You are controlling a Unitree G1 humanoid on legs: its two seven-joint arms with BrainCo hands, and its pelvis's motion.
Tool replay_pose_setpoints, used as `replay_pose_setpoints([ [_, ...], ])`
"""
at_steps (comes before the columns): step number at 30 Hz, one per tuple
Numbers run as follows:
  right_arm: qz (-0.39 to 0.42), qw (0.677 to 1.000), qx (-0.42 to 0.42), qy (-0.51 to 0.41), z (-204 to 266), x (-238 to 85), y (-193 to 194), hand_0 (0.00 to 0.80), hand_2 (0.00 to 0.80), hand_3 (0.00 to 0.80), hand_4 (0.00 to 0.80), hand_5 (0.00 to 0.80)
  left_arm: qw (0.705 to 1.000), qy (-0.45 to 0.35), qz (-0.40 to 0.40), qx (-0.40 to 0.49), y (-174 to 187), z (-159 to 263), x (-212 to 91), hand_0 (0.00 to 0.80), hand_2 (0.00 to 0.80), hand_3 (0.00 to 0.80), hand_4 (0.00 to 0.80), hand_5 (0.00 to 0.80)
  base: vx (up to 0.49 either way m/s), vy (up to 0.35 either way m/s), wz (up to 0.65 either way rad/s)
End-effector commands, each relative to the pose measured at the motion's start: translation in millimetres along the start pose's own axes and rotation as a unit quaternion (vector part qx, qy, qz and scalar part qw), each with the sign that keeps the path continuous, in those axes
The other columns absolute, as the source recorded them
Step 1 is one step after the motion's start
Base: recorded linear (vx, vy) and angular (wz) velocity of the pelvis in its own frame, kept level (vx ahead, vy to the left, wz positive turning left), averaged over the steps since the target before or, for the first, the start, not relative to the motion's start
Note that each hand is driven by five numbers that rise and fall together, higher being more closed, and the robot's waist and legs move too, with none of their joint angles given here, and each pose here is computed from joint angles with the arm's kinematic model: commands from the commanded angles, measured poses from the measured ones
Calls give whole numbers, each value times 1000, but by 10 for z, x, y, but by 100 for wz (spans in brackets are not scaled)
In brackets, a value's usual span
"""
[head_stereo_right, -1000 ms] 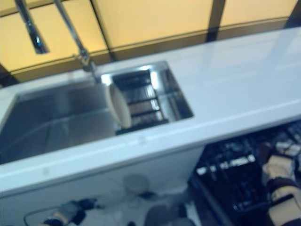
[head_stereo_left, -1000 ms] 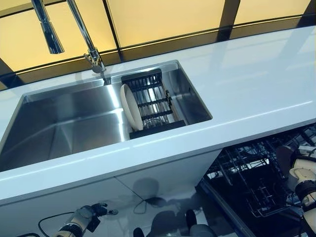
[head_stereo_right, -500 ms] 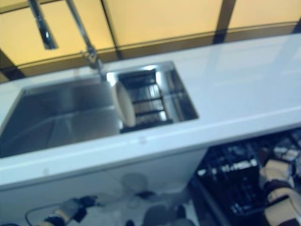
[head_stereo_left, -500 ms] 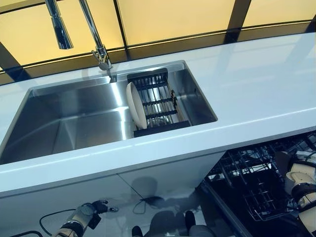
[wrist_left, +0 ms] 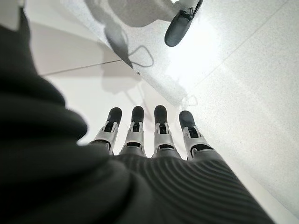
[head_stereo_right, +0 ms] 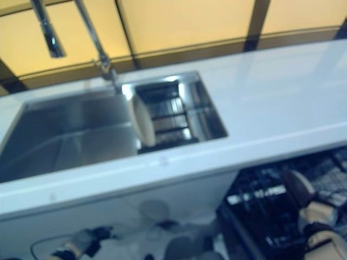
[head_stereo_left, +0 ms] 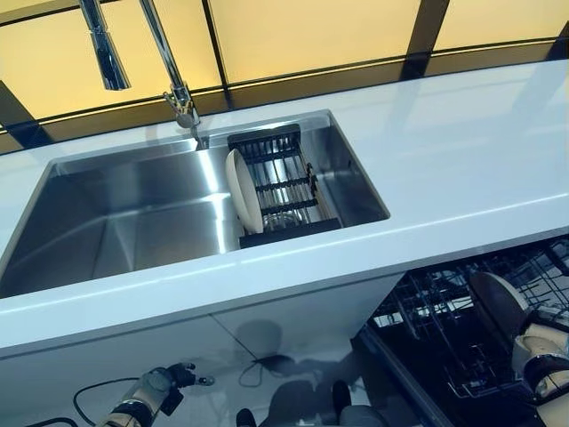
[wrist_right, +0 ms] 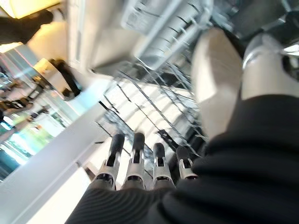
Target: Take plates into dishwasher
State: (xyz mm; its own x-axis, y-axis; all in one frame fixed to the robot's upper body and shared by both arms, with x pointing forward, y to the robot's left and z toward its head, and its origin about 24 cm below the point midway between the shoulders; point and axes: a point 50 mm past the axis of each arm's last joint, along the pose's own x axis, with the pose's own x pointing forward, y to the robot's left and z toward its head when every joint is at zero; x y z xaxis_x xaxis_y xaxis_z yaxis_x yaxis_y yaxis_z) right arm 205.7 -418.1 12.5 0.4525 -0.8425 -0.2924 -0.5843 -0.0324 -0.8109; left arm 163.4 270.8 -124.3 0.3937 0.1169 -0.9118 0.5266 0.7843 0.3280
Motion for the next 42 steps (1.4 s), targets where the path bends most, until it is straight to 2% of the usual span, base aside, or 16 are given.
replay_pose_setpoints([
  [1, -15, 998, -1, 62, -217, 57, -160, 0, 0, 0, 0, 0, 999, 5, 18, 37, 176, 26, -18, 0, 0, 0, 0, 0, 17, 52, -4],
  [9, -30, 987, 32, 156, -918, 133, -410, 0, 0, 0, 0, 0, 1000, 11, 19, 21, 262, -83, -57, 0, 0, 0, 0, 0, 16, 59, -6],
  [14, -45, 965, 99, 240, -1505, 132, -451, 0, 0, 0, 0, 0, 999, 16, 21, 18, 335, -118, -79, 0, 0, 0, 0, 0, 18, 29, -5],
  [18, -141, 934, 209, 252, -1924, 88, -978, 0, 0, 0, 0, 0, 999, 24, 24, 13, 337, -177, -88, 0, 0, 0, 0, 0, 9, 16, -12],
  [24, -298, 885, 287, 214, -2285, -157, -1872, 0, 0, 0, 0, 0, 999, 31, 24, 6, 214, -260, -70, 0, 0, 0, 0, 0, 8, 22, -7],
  [30, -455, 818, 328, 130, -2335, -584, -2735, 0, 0, 0, 0, 0, 999, 35, 32, -2, 167, -255, -58, 0, 0, 0, 0, 0, 15, 6, 2],
  [33, -505, 799, 317, 81, -2189, -785, -3091, 0, 0, 0, 0, 0, 999, 41, 31, -4, 133, -267, -53, 0, 0, 0, 0, 0, 23, 3, 4],
  [38, -603, 770, 208, -29, -1784, -1315, -3731, 0, 0, 0, 0, 0, 997, 66, 29, -12, 65, -383, -64, 0, 0, 0, 0, 0, 44, 0, 18],
  [42, -655, 735, 161, -77, -1563, -1665, -3994, 0, 0, 0, 0, 0, 997, 78, 20, -17, 14, -457, -72, 0, 0, 0, 0, 0, 23, 4, 26],
])
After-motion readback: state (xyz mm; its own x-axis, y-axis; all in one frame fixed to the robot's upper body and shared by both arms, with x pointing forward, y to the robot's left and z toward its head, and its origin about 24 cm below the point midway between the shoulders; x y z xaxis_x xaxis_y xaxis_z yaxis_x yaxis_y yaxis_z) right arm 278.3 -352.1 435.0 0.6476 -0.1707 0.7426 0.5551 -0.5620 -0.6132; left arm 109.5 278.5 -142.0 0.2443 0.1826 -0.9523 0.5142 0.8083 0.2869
